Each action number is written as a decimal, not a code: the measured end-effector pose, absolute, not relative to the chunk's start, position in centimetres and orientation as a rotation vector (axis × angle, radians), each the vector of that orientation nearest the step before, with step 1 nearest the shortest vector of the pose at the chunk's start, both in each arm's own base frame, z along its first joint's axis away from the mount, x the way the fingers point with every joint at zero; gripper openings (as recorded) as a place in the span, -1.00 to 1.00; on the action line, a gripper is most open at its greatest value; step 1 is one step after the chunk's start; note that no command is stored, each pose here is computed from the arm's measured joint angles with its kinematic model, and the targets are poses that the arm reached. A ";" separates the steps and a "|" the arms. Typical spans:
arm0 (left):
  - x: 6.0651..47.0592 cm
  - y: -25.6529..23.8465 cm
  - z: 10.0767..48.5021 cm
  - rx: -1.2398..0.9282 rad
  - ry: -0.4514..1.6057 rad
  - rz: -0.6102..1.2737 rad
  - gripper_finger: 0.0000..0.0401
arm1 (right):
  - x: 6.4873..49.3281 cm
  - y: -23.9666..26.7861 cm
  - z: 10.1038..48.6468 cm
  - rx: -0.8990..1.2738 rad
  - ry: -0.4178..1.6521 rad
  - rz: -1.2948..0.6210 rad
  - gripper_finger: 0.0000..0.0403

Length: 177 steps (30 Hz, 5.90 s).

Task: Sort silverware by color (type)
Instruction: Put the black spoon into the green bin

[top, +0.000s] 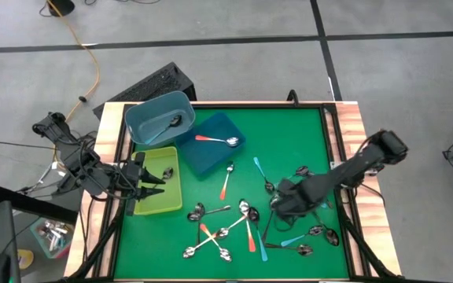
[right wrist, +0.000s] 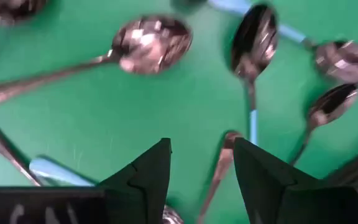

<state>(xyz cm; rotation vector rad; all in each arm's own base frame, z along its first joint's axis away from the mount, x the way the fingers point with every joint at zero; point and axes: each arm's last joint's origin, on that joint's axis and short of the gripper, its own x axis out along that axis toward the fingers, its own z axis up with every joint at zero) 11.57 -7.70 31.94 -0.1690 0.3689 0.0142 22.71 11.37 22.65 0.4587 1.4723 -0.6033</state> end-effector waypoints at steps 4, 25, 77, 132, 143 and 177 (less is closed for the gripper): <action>11.6 -7.7 32.0 -0.159 0.363 0.027 -0.50 | 20.8 10.6 20.9 0.473 1.471 -0.626 -0.07; 11.6 -7.6 32.0 -0.150 0.357 0.041 -0.50 | 17.9 8.2 19.9 0.588 1.445 -0.879 -0.07; 11.5 -7.3 31.8 -0.096 0.349 0.113 -0.50 | 16.6 6.3 15.1 0.657 1.491 -1.325 -0.51; 11.3 -7.2 31.3 -0.040 0.406 0.094 -0.50 | 25.0 6.2 12.2 0.799 1.183 -1.756 -0.97; 11.3 -7.2 31.3 -0.073 0.403 0.102 -0.50 | 27.6 6.3 16.8 0.644 1.224 -1.471 -0.90; 11.6 -7.3 31.9 -0.036 0.337 0.109 -0.50 | 26.7 7.2 18.0 0.196 1.714 -0.908 0.05</action>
